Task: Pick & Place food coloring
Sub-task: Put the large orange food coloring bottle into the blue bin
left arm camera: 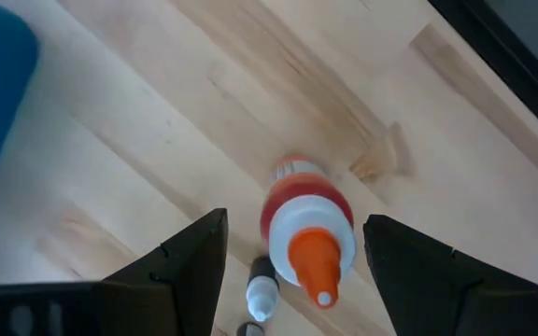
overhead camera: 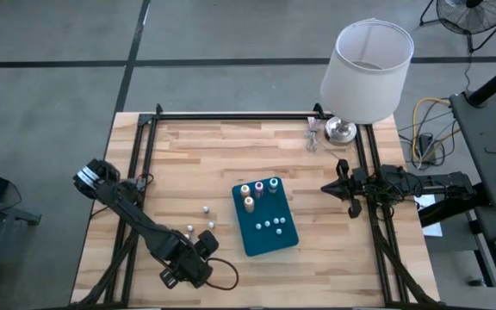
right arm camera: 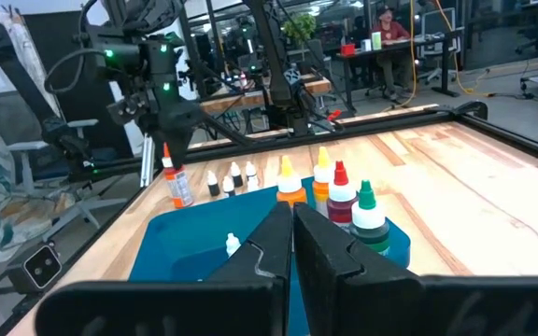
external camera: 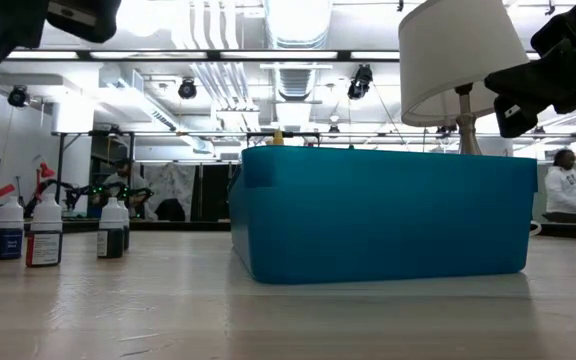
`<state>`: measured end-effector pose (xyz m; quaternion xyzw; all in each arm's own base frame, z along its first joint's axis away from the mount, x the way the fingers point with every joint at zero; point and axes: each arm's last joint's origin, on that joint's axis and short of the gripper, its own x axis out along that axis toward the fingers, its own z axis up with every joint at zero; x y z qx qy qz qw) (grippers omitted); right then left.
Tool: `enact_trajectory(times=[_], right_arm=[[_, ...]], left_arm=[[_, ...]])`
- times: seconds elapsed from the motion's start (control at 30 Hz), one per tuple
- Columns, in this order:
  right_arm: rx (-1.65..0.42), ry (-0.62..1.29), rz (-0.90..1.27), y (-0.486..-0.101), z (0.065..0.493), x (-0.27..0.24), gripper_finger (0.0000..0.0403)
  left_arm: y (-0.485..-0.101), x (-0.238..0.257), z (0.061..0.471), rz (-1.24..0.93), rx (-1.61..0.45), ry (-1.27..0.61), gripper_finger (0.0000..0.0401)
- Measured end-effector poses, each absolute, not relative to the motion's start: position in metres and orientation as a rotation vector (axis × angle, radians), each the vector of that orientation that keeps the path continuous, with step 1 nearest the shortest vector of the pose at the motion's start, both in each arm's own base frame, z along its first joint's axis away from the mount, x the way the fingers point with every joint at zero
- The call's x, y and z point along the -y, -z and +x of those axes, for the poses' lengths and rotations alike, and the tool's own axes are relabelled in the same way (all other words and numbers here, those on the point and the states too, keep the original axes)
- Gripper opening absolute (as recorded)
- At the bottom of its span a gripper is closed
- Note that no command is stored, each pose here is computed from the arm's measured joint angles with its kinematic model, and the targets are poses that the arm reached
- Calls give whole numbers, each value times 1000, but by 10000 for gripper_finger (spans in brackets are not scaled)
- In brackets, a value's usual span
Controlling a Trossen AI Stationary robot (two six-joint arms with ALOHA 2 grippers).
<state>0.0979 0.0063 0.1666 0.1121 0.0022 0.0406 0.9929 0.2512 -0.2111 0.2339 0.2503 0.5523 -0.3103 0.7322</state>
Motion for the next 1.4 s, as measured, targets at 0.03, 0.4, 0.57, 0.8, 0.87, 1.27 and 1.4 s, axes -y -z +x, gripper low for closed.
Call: enact_trajectory(times=[0.03, 0.4, 0.57, 0.8, 0.87, 1.27, 1.4], right_arm=[[-5, -81, 225, -167, 98, -6, 9], [-5, -81, 225, -167, 98, -6, 9], [-4, -81, 225, -167, 98, -6, 8], [-4, -81, 225, -167, 98, -6, 9], [-4, -82, 225, -167, 98, -6, 9], [-4, -82, 225, -167, 98, -6, 9], [-5, -81, 225, -167, 98, -6, 9]], left_arm=[[-233, 211, 252, 550, -1219, 681, 222], [-223, 213, 255, 556, -1253, 673, 222], [-217, 213, 255, 562, -1287, 666, 222], [-216, 213, 256, 555, -1292, 659, 222], [-216, 213, 257, 553, -1291, 656, 220], [-207, 210, 255, 544, -1303, 655, 196], [-205, 210, 254, 521, -1310, 657, 179]])
